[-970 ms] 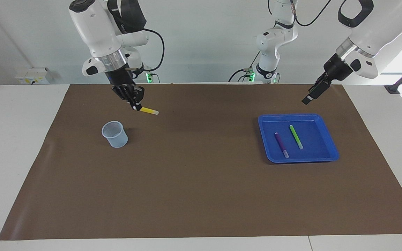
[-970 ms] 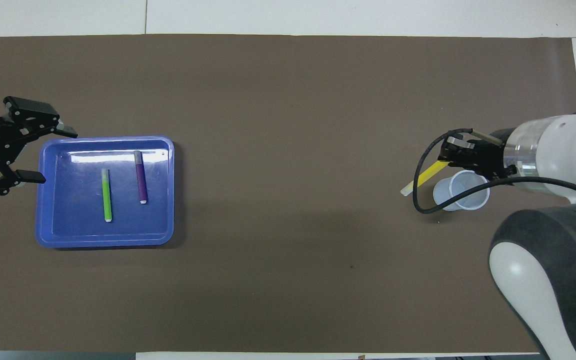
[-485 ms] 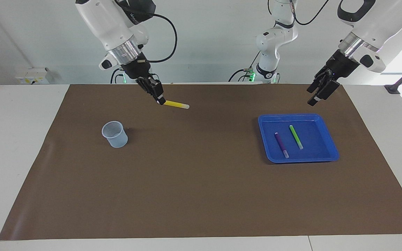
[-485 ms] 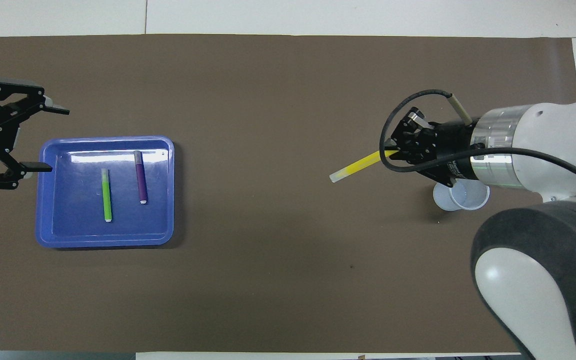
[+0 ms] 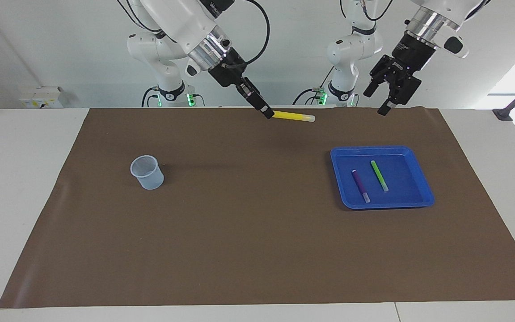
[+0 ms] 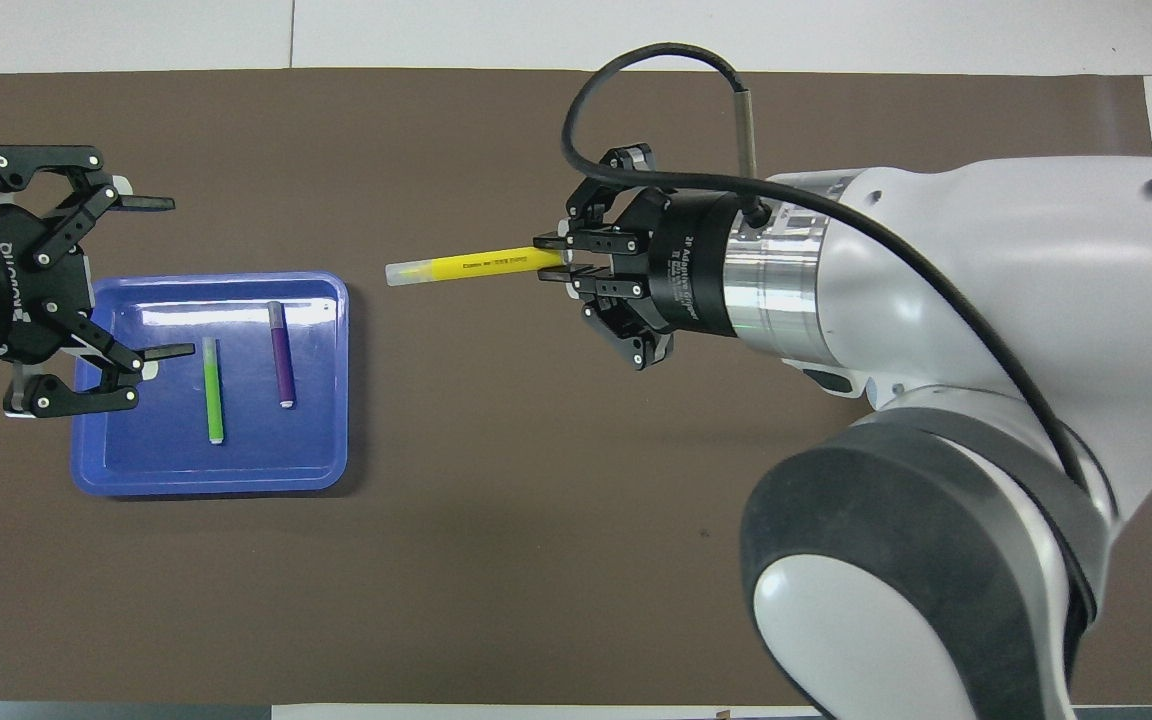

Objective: Right arm passes pens to left for tray arrangement
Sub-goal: 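Carry the yellow pen with the right gripper toward the left gripper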

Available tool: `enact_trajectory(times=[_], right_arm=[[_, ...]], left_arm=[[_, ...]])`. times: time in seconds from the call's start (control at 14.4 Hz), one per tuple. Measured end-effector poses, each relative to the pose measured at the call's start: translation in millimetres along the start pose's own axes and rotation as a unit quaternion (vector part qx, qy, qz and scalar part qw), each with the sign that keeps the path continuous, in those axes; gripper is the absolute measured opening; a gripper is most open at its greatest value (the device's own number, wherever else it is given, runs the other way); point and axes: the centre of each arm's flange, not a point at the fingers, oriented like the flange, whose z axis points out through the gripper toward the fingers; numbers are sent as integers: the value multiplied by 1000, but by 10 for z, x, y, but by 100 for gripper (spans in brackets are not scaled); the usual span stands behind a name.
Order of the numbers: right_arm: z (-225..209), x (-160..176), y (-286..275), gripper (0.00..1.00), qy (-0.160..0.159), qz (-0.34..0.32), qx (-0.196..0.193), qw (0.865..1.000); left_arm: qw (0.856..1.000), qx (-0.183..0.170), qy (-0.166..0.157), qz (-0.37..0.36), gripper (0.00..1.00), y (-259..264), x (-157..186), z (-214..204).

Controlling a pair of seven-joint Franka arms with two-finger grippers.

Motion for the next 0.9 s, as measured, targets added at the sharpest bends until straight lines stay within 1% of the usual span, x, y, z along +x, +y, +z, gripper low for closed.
enact_trajectory(times=[0.14, 0.28, 0.49, 0.69, 0.9], right_arm=[[175, -107, -1, 17, -15, 19, -12, 1000], [329, -231, 49, 17, -26, 30, -25, 999], [447, -486, 162, 17, -39, 38, -40, 998], [500, -676, 251, 17, -47, 43, -50, 997], [514, -746, 277, 17, -50, 42, -49, 997]], left_arm=[[999, -12, 25, -32, 100, -92, -236, 9], [998, -18, 34, -50, 100, -151, -425, 72], [997, -14, 39, -67, 100, -184, -481, 130], [994, -14, 72, -80, 100, -303, -695, 223], [991, -12, 97, -90, 100, -448, -834, 247]])
